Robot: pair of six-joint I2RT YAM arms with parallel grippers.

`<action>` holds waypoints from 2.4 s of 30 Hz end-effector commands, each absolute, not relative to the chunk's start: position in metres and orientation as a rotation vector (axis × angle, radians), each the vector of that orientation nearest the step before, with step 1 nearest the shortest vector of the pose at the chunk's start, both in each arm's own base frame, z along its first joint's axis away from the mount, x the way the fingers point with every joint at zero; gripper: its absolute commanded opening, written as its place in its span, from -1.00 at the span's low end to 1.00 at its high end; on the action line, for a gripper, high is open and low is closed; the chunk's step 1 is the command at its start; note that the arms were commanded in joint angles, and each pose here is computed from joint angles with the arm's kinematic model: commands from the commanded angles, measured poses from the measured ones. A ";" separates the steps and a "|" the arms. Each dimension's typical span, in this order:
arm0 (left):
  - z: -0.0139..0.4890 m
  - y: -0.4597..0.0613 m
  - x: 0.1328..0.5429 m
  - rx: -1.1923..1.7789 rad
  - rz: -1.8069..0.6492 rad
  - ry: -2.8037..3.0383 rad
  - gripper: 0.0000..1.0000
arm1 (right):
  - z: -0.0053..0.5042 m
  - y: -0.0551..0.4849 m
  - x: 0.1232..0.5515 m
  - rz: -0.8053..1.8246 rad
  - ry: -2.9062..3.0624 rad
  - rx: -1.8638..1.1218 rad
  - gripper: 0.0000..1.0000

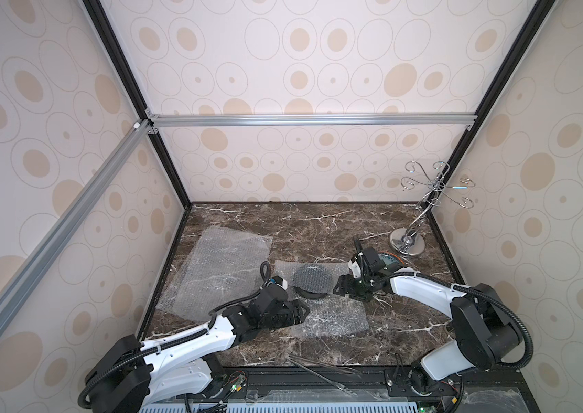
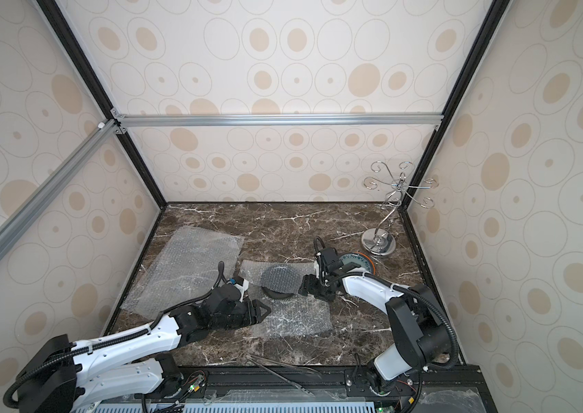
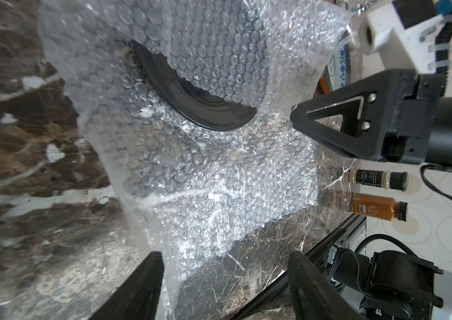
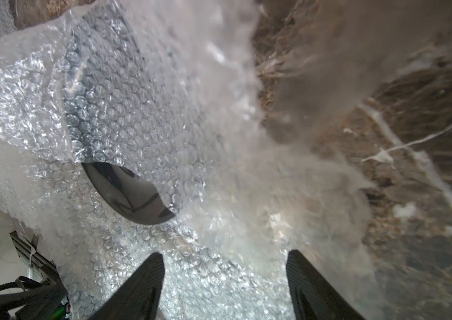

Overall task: Unpack dinner plates from bubble wrap
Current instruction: Unwrap the bubble wrap at the center of the board.

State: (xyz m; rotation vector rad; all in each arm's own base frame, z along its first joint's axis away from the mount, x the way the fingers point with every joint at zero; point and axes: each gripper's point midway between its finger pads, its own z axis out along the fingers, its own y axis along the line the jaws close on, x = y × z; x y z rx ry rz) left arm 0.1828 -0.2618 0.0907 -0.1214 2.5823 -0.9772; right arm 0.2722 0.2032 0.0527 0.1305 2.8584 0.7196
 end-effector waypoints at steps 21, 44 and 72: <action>0.151 -0.305 0.221 -0.083 -0.974 2.404 0.42 | 0.062 0.211 0.295 0.754 2.796 0.152 -0.21; 0.086 -0.321 0.203 -0.034 -0.988 2.473 0.34 | 0.116 0.222 0.325 0.890 2.636 0.209 -1.00; 0.041 -0.345 0.195 -0.021 -0.990 2.493 0.28 | 0.120 0.217 0.335 0.918 2.616 0.261 -1.00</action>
